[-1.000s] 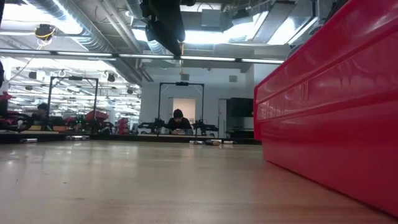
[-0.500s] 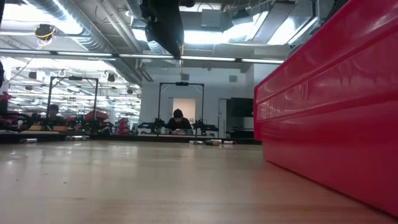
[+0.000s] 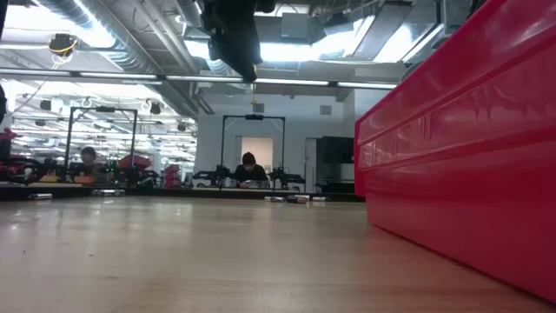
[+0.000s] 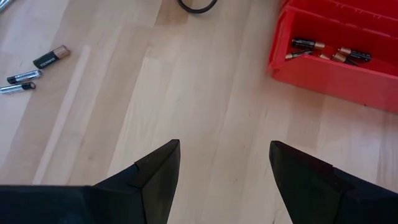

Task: Sort batteries
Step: Put the black battery into the left red bin

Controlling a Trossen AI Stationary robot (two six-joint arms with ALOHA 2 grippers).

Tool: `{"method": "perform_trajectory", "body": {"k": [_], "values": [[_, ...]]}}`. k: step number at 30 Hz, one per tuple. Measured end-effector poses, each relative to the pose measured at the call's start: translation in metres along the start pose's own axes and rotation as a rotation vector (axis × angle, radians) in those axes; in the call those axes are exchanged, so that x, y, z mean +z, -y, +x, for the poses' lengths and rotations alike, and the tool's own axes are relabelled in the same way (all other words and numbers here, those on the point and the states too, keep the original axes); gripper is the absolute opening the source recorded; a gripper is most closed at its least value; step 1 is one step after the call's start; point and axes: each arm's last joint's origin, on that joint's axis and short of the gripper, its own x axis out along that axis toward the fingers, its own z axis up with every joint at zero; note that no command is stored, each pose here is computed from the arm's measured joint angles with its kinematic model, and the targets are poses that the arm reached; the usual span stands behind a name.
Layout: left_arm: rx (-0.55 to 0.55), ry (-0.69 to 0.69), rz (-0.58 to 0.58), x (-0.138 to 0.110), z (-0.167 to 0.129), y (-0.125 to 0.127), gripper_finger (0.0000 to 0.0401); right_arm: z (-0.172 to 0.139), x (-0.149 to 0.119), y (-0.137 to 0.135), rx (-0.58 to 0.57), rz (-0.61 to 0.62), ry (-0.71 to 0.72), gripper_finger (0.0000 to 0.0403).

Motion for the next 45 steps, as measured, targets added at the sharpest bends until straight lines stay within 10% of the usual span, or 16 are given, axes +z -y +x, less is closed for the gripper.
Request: {"method": "perform_trajectory", "body": {"k": [20,45], "values": [[0.000,-0.001,0.039,0.000,0.000,0.000,0.0237,-0.001,0.005,-0.003,0.041,0.062,0.041,0.0049],[-0.001,-0.001,0.026,0.000,0.000,0.000,0.0237,-0.125,-0.048,-0.057,0.122,-0.234,0.596,0.0043]]}}
